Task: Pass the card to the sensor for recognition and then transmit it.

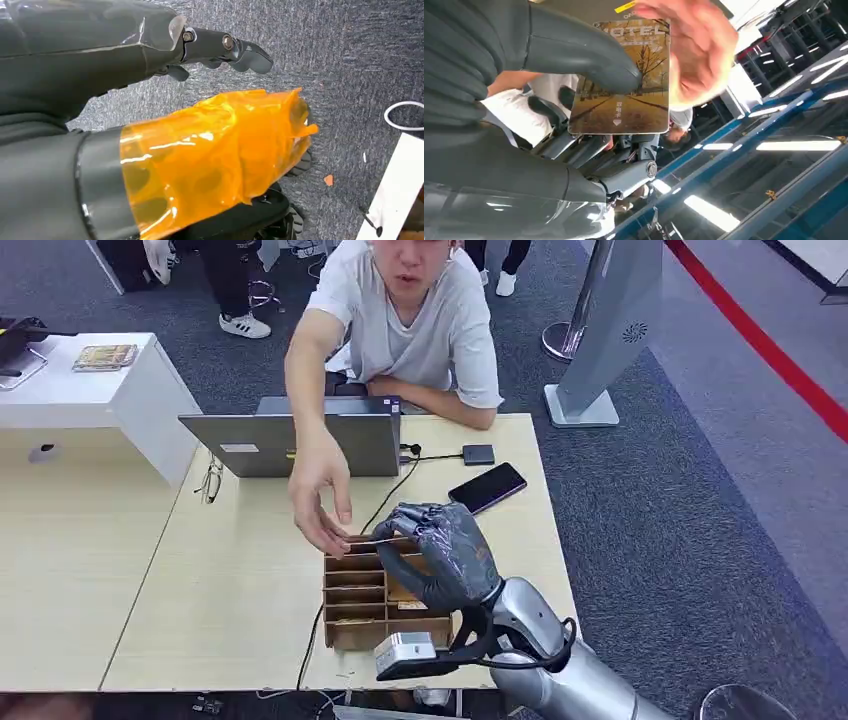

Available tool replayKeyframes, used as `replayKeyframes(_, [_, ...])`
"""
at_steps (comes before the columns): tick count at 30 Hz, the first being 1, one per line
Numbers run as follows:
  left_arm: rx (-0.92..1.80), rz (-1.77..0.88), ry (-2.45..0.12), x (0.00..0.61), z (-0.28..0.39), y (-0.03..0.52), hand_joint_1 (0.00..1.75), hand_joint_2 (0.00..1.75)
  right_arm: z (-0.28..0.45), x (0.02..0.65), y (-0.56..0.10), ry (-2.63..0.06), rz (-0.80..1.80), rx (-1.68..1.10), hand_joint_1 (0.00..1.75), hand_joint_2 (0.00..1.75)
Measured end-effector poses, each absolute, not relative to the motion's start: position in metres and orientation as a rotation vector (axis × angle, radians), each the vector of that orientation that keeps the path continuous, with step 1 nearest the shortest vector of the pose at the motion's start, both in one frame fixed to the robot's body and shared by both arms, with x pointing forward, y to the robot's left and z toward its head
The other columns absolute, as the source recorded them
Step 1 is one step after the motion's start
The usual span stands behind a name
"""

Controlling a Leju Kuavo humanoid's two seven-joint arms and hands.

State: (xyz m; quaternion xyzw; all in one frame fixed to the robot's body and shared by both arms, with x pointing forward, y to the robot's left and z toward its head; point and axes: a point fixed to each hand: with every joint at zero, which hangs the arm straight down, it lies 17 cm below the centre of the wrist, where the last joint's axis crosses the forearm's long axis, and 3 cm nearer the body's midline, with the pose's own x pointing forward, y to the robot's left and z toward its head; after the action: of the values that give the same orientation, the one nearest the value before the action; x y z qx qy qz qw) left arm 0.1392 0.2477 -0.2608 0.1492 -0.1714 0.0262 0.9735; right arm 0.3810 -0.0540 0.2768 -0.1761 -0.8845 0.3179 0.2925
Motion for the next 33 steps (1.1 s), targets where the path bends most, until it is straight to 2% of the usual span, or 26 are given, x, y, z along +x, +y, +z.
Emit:
replayKeyframes(9, [0.301, 0.053, -0.346, 0.139, -0.261, 0.248, 0.0, 0.0, 0.278, 0.379, -0.053, -2.369, 0.84, -0.453, 1.75, 1.75])
replayKeyframes(10, [0.303, 0.053, -0.346, 0.139, -0.261, 0.248, 0.0, 0.0, 0.279, 0.379, -0.053, -2.369, 0.839, -0.45, 1.68, 1.75])
replayKeyframes(15, [0.304, 0.055, -0.346, 0.139, -0.261, 0.249, 0.0, 0.0, 0.28, 0.379, -0.052, -2.373, 0.823, -0.425, 1.71, 1.75])
replayKeyframes(17, [0.305, 0.056, -0.345, 0.139, -0.261, 0.249, 0.0, 0.0, 0.28, 0.378, -0.052, -2.372, 0.81, -0.396, 1.61, 1.75])
replayKeyframes(18, [0.306, 0.056, -0.345, 0.139, -0.261, 0.249, 0.0, 0.0, 0.281, 0.378, -0.051, -2.37, 0.805, -0.375, 1.61, 1.75])
replayKeyframes(19, [0.307, 0.057, -0.346, 0.139, -0.261, 0.249, 0.0, 0.0, 0.28, 0.378, -0.05, -2.364, 0.797, -0.336, 1.61, 1.75])
replayKeyframes(20, [0.307, 0.058, -0.346, 0.138, -0.261, 0.249, 0.0, 0.0, 0.28, 0.377, -0.049, -2.354, 0.784, -0.284, 1.69, 1.75])
replayKeyframes(24, [0.307, 0.062, -0.347, 0.137, -0.261, 0.249, 0.0, 0.0, 0.281, 0.371, -0.043, -2.311, 0.709, -0.028, 1.75, 1.75])
replayKeyframes(28, [0.307, 0.063, -0.349, 0.136, -0.261, 0.249, 0.0, 0.0, 0.287, 0.361, -0.039, -2.24, 0.594, 0.288, 1.75, 1.75])
replayKeyframes(33, [0.278, 0.06, -0.331, 0.135, -0.264, 0.251, 0.0, 0.0, 0.301, 0.353, -0.038, -2.186, 0.495, 0.525, 1.75, 1.75])
